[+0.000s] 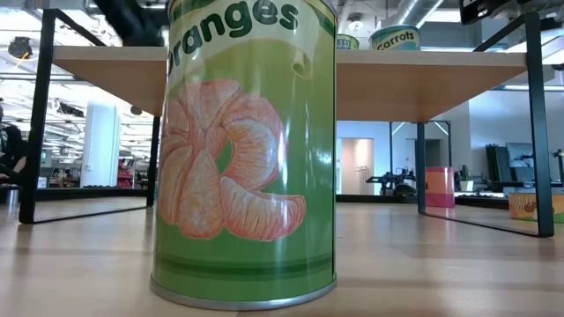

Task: Pick and place cans onto a shelf
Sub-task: Put the canned tuna on the shelf

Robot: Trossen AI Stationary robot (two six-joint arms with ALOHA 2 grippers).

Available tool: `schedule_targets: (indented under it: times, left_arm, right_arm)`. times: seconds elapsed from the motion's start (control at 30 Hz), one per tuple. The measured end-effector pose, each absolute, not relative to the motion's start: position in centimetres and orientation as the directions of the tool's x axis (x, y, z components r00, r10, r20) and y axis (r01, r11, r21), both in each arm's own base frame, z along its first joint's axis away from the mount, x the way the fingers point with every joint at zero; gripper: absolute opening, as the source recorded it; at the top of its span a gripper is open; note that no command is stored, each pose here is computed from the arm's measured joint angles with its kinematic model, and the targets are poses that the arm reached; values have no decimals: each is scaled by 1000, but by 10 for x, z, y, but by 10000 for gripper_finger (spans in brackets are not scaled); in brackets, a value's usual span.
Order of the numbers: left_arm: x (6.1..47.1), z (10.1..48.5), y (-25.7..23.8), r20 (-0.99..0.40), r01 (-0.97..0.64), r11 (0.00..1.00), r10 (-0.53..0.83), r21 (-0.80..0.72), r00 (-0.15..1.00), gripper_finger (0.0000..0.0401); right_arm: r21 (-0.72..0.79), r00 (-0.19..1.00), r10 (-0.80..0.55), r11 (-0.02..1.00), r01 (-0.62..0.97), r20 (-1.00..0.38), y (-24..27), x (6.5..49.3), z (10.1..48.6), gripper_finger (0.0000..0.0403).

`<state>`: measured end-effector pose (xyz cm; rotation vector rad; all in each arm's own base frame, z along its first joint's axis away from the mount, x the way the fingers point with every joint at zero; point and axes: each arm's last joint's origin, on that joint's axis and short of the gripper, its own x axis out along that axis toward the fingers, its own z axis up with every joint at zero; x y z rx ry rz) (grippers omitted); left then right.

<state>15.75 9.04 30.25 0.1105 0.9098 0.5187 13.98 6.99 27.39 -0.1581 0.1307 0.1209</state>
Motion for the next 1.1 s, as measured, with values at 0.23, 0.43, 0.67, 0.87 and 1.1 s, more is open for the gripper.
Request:
schedule_targets:
  times: [0.23, 0.43, 0.67, 0.87, 1.1]
  left_arm:
    - [143, 278, 150, -781, -482, 845, 458, 233, 425, 0]
    - [148, 247, 180, -864, -461, 865, 375, 196, 336, 0]
    - [152, 221, 195, -921, -443, 877, 312, 185, 233, 0]
    - [151, 213, 199, -929, -388, 907, 276, 167, 246, 0]
    - [148, 189, 192, -925, -328, 927, 276, 183, 262, 0]
  right_arm:
    - [-147, 985, 110, 981, -130, -135, 70, 140, 274, 5]
    - [-148, 985, 110, 980, -130, -136, 70, 140, 274, 5]
    - [-162, 985, 111, 978, -132, -135, 70, 140, 274, 5]
    - [-162, 985, 111, 978, -131, -129, 70, 140, 275, 5]
    - [-169, 985, 114, 976, -136, -130, 70, 140, 275, 6]
